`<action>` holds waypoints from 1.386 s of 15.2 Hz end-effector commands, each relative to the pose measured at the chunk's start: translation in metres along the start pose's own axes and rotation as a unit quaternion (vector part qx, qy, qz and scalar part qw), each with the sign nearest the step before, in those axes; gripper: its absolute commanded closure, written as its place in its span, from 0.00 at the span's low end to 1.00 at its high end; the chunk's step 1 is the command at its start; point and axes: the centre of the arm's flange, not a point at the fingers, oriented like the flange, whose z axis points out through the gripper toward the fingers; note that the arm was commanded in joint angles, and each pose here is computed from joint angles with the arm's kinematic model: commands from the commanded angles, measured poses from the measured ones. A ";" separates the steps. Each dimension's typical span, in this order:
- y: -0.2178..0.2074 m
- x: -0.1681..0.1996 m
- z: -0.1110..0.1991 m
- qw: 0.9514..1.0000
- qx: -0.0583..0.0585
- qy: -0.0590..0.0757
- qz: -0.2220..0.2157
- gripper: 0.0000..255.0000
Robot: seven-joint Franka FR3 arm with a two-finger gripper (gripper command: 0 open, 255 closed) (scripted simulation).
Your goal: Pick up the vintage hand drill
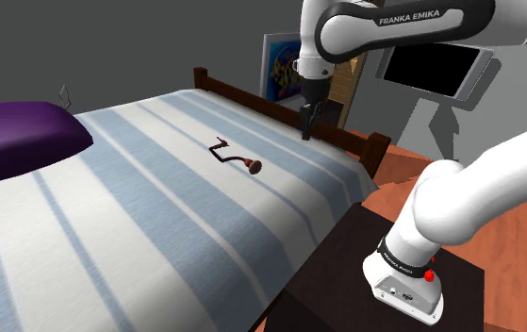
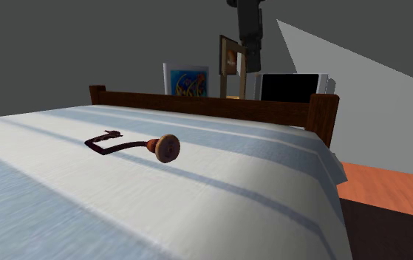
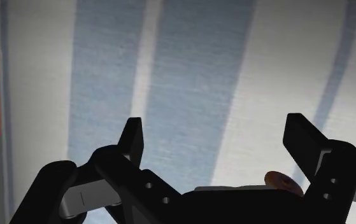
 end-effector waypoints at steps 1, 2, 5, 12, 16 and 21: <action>-0.006 0.026 0.009 1.000 -0.001 0.004 -0.013 0.00; -0.010 0.038 0.012 1.000 -0.001 0.006 -0.019 0.00; -0.023 0.072 0.023 0.999 -0.002 0.011 -0.037 0.00; -0.058 0.151 0.047 0.997 -0.004 0.022 -0.080 0.00; -0.080 0.195 0.061 0.994 -0.006 0.029 -0.104 0.00; -0.086 0.206 0.084 0.994 -0.006 0.030 -0.109 0.00</action>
